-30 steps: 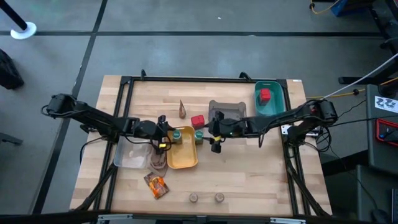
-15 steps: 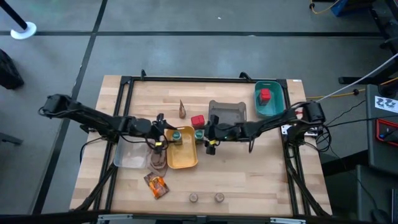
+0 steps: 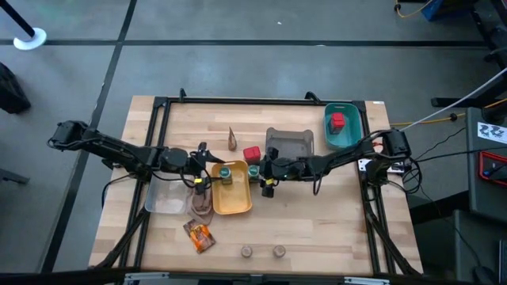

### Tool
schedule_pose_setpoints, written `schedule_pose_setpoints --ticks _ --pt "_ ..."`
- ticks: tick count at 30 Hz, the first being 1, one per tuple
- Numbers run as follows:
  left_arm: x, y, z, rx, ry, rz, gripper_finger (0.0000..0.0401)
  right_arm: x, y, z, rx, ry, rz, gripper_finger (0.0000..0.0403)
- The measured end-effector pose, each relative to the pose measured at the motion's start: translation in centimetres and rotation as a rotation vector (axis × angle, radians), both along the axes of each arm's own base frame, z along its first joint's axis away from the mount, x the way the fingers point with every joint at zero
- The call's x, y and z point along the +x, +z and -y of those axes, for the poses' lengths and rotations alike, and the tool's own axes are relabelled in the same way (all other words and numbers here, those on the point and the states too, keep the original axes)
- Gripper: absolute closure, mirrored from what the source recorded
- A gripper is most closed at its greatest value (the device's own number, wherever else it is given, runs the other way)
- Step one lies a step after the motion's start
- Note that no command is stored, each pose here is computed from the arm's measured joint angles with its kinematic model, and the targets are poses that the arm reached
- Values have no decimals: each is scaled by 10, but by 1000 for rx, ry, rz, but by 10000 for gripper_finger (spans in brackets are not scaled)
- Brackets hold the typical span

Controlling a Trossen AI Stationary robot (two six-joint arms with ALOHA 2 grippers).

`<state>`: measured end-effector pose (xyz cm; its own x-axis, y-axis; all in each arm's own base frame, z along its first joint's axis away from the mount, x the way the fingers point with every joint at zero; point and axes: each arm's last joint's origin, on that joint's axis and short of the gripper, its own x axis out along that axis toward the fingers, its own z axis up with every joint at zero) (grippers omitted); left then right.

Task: Sort spices by type
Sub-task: Put the green seasoning bottle into the yellow bin

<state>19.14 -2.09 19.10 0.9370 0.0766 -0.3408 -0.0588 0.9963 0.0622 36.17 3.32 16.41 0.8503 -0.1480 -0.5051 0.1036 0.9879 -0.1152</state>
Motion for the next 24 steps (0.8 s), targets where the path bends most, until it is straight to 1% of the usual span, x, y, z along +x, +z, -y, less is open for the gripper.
schedule_pose_setpoints --ticks 4,8,13,16,20,24 --pt "0 0 0 1 0 -4 127 3 -10 2 6 -11 -19 150" --pt "0 0 0 -4 2 -3 127 4 -10 2 8 -11 -4 154" --pt "0 0 0 -6 3 -3 127 4 -10 2 9 -11 3 194" --pt "0 0 0 -7 3 -3 127 4 -10 2 9 -11 4 199" --pt "0 0 0 -7 3 -3 127 1 -2 2 4 -17 7 199" --pt "0 0 0 -7 3 -2 127 -3 17 3 9 -17 48 196"
